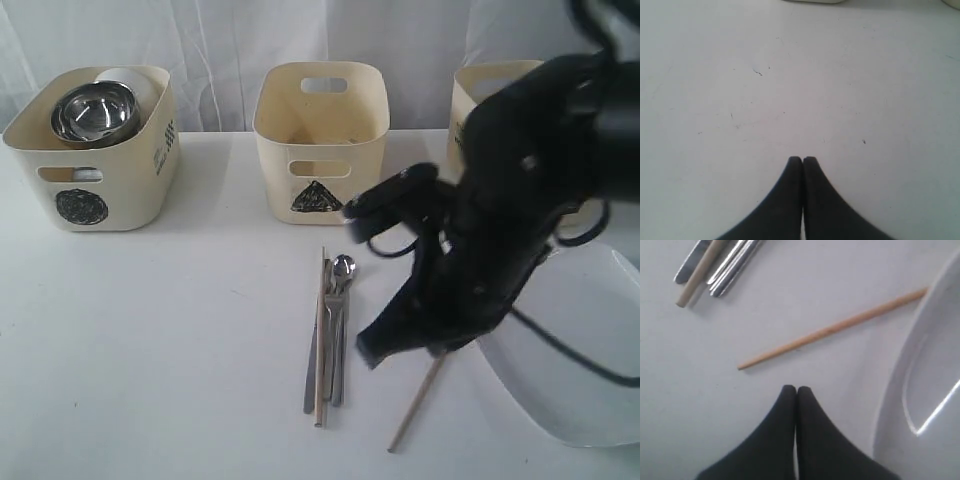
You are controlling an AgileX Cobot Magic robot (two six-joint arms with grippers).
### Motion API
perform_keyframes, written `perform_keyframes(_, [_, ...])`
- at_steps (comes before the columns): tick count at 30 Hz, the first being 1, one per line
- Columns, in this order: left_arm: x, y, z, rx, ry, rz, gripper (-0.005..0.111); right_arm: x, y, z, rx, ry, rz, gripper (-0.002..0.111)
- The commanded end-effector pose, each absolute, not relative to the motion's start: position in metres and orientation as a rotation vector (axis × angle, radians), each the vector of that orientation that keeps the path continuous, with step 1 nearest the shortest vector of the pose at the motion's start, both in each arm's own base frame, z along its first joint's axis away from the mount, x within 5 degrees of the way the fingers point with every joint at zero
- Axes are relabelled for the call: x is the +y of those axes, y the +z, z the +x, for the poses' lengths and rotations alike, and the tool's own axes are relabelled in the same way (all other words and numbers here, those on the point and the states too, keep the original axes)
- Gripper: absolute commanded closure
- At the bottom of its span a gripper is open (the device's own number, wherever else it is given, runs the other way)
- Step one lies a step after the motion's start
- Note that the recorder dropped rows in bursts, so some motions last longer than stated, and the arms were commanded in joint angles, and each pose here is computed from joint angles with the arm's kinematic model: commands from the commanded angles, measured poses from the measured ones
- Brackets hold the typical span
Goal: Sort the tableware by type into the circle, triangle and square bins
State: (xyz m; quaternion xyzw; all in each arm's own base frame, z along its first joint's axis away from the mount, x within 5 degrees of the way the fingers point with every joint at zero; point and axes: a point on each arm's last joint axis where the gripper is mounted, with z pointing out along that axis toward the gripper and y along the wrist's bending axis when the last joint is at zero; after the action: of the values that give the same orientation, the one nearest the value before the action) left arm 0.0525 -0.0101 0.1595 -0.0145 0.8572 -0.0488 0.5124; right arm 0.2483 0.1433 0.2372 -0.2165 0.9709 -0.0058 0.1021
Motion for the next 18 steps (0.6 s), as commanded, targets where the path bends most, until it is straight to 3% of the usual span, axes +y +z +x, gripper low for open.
perform_keyframes(1, [-0.010,0.158,0.052,2.061,-0.122,-0.036,0.107,0.173,0.202,0.255,2.932,-0.044,-0.654,0.108])
perform_keyframes(9, [-0.010,0.158,0.052,2.061,-0.122,-0.036,0.107,0.182,0.189,0.274,2.902,0.008,-0.420,0.106])
perform_keyframes(16, [-0.010,0.158,0.052,2.061,-0.122,-0.036,0.107,0.192,0.214,0.292,2.857,0.240,-0.215,0.069])
perform_keyframes(18, [-0.010,0.158,0.052,2.061,-0.122,-0.036,0.107,0.199,0.226,0.300,2.799,0.302,-0.195,0.065])
